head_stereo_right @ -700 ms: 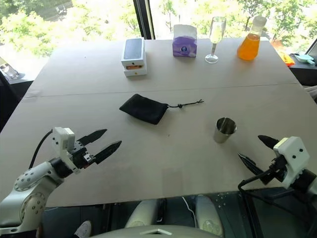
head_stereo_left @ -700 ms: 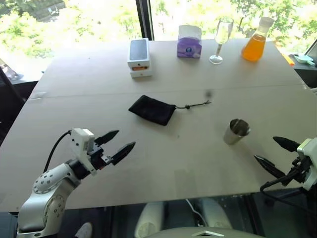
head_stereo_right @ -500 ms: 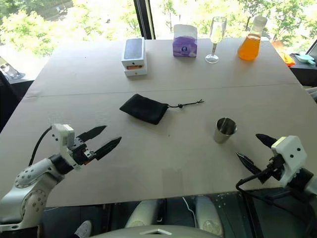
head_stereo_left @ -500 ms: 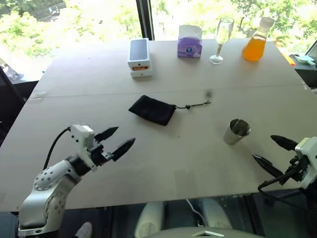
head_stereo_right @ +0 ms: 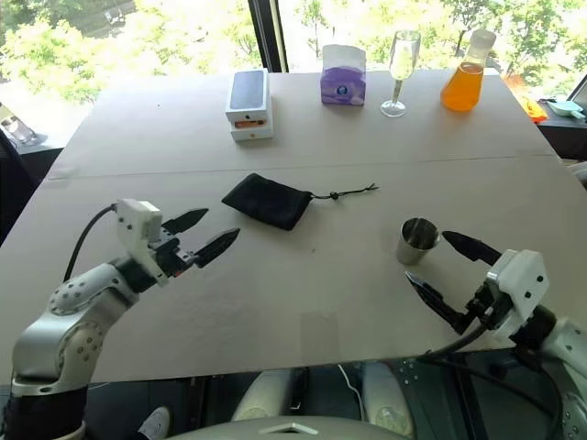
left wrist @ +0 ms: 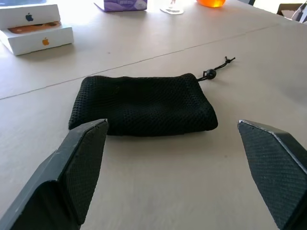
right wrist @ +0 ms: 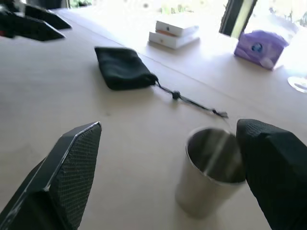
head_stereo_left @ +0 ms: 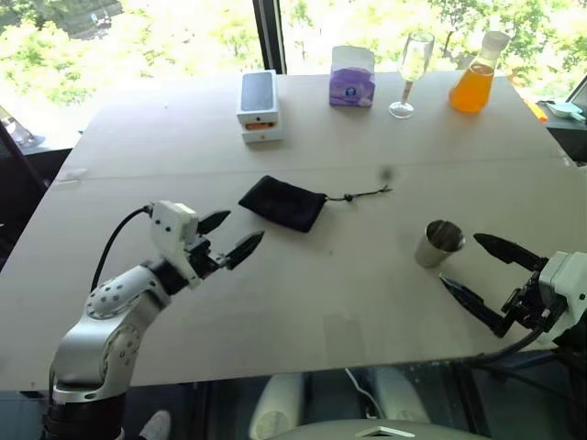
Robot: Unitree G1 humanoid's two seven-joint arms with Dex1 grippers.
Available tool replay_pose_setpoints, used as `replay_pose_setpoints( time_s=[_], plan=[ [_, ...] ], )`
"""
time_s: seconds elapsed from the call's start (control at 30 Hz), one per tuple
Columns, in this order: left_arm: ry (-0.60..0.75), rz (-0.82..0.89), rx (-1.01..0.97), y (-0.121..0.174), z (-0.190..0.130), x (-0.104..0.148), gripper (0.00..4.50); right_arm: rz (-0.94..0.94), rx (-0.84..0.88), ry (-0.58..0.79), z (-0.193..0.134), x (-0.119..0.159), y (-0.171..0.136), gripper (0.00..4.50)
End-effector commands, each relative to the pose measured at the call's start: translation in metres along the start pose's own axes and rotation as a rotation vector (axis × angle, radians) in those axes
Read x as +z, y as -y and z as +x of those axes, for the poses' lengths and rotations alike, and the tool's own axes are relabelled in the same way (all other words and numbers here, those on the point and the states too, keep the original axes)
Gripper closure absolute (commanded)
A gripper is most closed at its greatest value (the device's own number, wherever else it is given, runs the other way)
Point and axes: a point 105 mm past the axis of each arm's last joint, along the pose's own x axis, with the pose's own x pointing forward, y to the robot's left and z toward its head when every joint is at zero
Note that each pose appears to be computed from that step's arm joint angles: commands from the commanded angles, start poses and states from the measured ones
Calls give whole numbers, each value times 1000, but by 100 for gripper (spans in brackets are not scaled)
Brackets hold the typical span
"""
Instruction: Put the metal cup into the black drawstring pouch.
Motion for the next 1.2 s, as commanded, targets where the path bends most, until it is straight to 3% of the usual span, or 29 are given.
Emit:
replay_pose_setpoints(
  time_s=[0.03, 0.2, 0.4, 0.5, 0.63, 0.93, 1.2],
  plan=[
    [-13, 200, 74, 7, 10, 23, 2, -68, 64, 89, 5, 23, -9, 0],
    [-38, 287, 212, 3, 28, 49, 2, -61, 57, 108, 5, 28, -6, 0],
    [-125, 150, 165, 10, 64, 68, 2, -50, 11, 131, 8, 33, -7, 0],
    [-241, 142, 84, 26, 74, 67, 2, -44, -4, 126, 10, 32, -10, 0],
    [-367, 191, 159, 19, 85, 61, 2, -44, -5, 112, 17, 29, -12, 0],
    [-466, 237, 285, 22, 119, 48, 2, -37, -4, 118, 24, 33, -16, 0],
    [-522, 258, 230, 37, 128, 40, 2, -30, 13, 131, 32, 38, -18, 0]
  ],
)
